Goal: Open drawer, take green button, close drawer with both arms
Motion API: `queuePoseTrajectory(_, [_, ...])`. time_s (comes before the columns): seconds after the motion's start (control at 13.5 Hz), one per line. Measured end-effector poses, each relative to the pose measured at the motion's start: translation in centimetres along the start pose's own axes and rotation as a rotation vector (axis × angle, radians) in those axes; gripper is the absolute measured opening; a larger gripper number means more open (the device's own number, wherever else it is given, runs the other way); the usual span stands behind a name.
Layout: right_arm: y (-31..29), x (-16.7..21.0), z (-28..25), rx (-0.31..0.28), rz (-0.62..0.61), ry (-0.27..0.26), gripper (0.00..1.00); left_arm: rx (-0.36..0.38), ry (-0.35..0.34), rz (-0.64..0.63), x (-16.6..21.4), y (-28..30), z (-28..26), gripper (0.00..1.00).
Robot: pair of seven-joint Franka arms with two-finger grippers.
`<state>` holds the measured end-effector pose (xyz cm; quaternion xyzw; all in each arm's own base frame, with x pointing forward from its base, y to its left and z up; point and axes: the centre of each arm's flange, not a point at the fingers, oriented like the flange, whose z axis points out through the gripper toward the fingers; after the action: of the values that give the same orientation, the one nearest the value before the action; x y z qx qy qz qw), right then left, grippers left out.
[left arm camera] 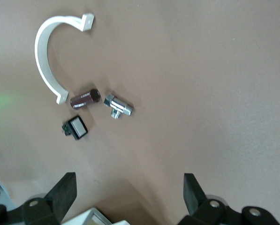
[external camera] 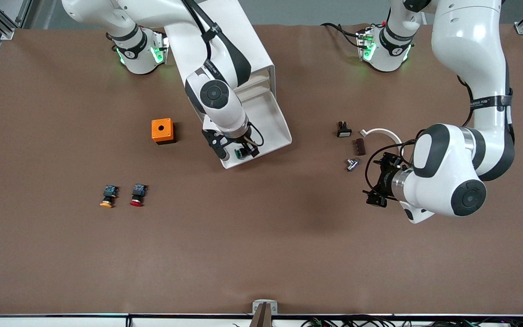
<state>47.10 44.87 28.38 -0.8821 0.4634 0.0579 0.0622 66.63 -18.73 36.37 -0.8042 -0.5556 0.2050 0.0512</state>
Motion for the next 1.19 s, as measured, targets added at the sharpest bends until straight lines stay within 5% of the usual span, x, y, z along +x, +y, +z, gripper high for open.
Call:
queuePoseTrajectory(0.22, [-0.2,0.1,0.3,0.008,0.000,0.001,0.62,0.014,0.019,0.000,0.7,-0.1,0.5,1.00])
queuePoseTrajectory(0.52, [-0.6,-0.1,0.2,0.015,-0.002,0.001,0.41,0.016,0.049,0.060,-1.2,0.0,0.4,1.00])
queuePoseTrajectory(0.89, [-1.1,0.1,-0.5,0.027,-0.057,0.050,0.41,-0.030,0.098,0.222,-6.3,1.2,1.2,1.00])
queuePoseTrajectory(1.19, [-2.6,1.5,-3.7,-0.052,-0.166,0.064,0.41,-0.075,0.137,0.300,-11.5,2.6,3.5,1.00])
